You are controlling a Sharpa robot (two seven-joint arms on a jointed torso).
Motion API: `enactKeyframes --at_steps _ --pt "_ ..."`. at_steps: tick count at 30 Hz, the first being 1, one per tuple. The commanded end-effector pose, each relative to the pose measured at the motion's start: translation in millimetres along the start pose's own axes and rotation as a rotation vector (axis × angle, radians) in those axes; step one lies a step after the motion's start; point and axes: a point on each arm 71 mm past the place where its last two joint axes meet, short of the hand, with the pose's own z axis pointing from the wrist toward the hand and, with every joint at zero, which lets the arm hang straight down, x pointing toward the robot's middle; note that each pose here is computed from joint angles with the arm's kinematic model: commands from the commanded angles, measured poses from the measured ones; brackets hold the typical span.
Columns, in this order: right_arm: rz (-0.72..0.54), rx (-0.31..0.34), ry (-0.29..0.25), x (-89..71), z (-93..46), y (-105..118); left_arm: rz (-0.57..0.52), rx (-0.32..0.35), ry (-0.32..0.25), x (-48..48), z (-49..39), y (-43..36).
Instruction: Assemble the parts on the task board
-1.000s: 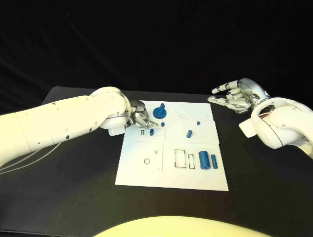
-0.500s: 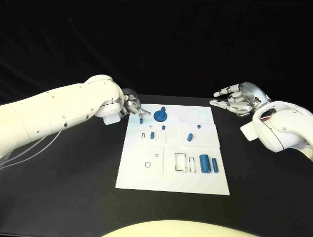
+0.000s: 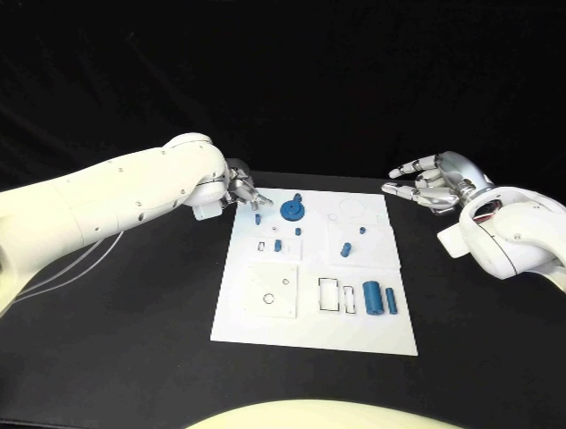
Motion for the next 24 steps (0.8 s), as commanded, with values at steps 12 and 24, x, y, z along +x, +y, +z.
enactKeyframes --at_steps 12,24 --pt "-0.002 -0.014 0.008 1.6 0.0 1.4 0.052 -0.036 0.02 -1.0 9.2 4.8" --pt "-0.002 -0.014 0.01 2.2 0.3 1.9 0.073 -0.048 0.054 3.0 11.8 4.9"
